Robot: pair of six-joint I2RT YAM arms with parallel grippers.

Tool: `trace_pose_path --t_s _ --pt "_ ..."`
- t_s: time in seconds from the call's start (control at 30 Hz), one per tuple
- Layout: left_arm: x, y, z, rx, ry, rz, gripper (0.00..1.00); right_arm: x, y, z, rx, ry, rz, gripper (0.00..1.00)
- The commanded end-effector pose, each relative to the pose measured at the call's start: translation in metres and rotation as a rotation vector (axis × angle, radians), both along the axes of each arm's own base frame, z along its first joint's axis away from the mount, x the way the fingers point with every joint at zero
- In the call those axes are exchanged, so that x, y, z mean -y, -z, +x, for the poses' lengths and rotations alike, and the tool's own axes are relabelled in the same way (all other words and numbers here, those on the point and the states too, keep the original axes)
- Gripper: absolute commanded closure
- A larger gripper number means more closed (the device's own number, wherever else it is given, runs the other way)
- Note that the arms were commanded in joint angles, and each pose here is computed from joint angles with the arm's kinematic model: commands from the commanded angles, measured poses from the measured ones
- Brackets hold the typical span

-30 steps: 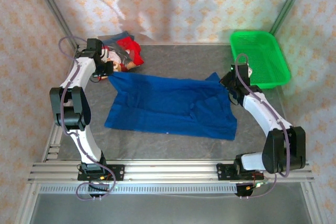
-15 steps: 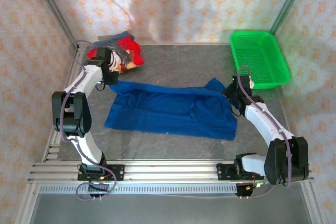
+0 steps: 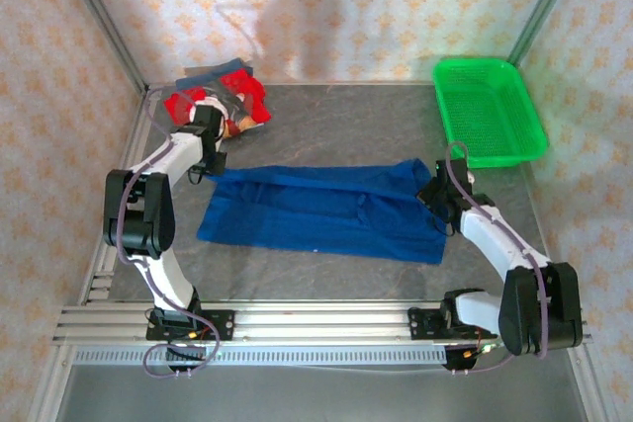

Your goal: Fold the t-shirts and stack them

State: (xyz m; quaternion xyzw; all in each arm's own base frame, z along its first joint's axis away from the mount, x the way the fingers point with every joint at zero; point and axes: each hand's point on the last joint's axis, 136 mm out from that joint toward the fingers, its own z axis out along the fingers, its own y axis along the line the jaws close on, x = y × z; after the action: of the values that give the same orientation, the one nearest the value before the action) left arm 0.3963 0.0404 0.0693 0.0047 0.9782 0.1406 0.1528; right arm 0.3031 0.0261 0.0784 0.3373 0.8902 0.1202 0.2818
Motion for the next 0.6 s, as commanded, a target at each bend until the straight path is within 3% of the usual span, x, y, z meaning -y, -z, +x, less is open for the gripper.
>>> trace_pose_path --t_s 0.0,0.07,0.23,0.3,0.37,0.47,0.57 --pt "-0.009 0.014 -0.008 -0.048 -0.025 0.072 1.0 -0.002 0.007 -0.012 -0.026 0.012 0.036 1.0" --pt "-0.005 0.018 -0.01 -0.054 -0.027 0.052 1.0 -0.004 0.012 -0.015 -0.038 0.01 0.05 1.0" --pt "-0.002 0.018 -0.014 -0.031 -0.087 0.014 0.86 -0.005 0.021 -0.022 -0.061 0.013 0.064 1.0" --pt "-0.004 0.014 -0.016 -0.011 -0.125 0.014 0.75 -0.008 0.024 -0.025 -0.069 0.008 0.079 1.0" --pt "-0.007 0.005 -0.015 0.018 -0.171 0.02 0.72 -0.01 0.028 -0.029 -0.078 0.007 0.093 1.0" --pt "-0.012 -0.013 -0.012 0.103 -0.261 0.004 0.5 -0.01 0.034 -0.036 -0.09 0.01 0.101 1.0" --pt "-0.01 -0.039 -0.005 0.212 -0.35 -0.053 0.41 -0.01 0.04 -0.043 -0.107 0.011 0.103 1.0"
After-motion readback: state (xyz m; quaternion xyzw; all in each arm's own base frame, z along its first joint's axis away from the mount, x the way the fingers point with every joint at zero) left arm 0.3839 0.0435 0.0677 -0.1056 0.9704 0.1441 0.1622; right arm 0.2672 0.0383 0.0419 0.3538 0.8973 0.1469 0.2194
